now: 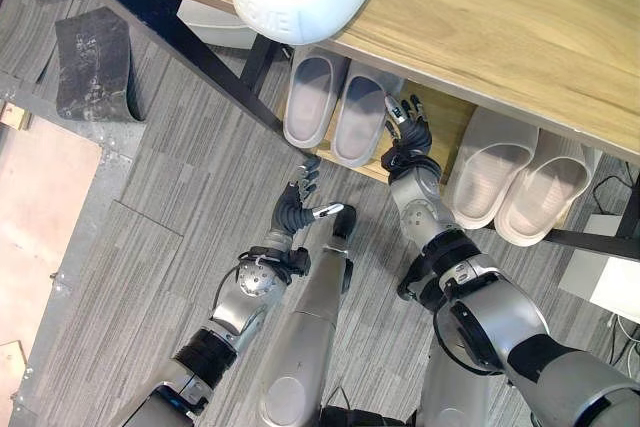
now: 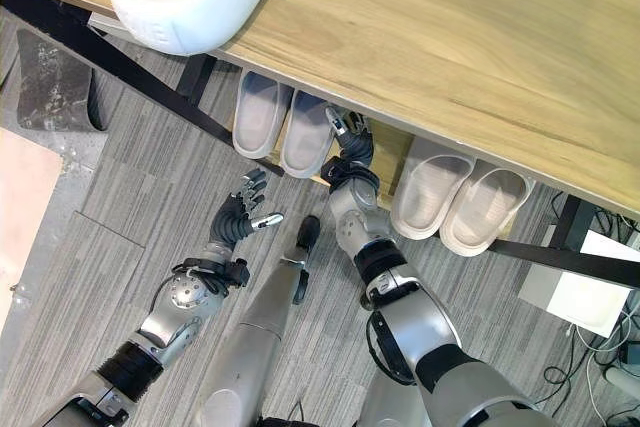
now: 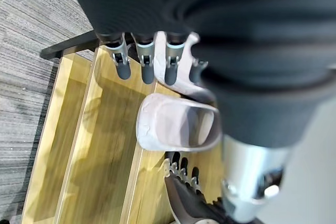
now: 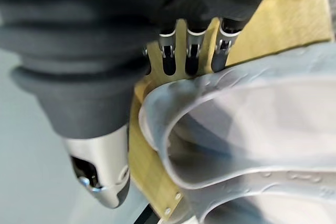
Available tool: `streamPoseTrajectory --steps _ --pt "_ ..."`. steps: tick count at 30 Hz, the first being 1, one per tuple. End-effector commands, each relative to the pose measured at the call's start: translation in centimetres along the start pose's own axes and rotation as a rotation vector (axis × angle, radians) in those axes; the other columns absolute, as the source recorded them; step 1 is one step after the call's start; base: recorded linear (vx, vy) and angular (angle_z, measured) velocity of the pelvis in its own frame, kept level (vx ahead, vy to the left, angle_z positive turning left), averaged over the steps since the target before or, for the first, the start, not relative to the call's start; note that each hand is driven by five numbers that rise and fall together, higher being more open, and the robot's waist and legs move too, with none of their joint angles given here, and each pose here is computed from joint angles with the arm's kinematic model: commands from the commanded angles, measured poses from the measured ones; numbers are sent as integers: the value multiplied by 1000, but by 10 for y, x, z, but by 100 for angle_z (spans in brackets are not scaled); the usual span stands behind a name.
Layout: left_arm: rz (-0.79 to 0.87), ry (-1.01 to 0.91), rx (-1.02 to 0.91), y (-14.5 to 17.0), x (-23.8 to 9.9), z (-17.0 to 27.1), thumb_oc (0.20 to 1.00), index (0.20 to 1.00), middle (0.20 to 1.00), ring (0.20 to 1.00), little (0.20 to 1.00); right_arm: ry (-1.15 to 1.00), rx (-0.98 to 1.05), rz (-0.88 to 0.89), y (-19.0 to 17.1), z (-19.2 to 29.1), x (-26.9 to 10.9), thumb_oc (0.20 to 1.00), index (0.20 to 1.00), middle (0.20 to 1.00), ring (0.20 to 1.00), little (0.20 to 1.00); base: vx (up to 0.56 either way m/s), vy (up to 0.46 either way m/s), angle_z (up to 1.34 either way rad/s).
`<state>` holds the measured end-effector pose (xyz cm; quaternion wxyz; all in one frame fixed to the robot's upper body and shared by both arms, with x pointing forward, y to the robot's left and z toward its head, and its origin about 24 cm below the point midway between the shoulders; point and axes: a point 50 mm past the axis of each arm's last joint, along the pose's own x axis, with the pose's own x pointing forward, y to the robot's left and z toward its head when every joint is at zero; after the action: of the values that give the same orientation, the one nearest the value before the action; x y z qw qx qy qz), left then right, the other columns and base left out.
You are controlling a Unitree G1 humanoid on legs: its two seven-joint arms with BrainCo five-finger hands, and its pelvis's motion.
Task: Arrange the slippers neatly on the shoe rack.
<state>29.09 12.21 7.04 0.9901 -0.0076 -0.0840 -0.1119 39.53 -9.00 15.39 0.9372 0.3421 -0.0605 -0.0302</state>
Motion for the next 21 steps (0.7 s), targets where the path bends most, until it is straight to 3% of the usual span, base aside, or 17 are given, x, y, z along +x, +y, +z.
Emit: streamPoseTrajectory --steps 1,11,18,21 --pt "-64 -43 -47 -11 -3 6 1000 1000 1000 1000 1000 -109 -23 82 10 26 7 1000 1000 1000 1000 1000 0 0 0" --pt "-43 61 -73 -7 -12 -16 1000 1000 1000 1000 1000 34 242 14 -26 -25 -24 1000 1000 1000 1000 1000 60 -17 -4" --pt "-19 98 -87 -2 -20 -24 1000 1000 1000 1000 1000 101 143 21 -49 -46 -47 1000 1000 1000 1000 1000 46 -4 -8" --pt "17 125 -100 5 -30 -31 1000 1000 1000 1000 1000 158 -4 16 -75 -60 -70 1000 1000 1000 1000 1000 167 -33 -4"
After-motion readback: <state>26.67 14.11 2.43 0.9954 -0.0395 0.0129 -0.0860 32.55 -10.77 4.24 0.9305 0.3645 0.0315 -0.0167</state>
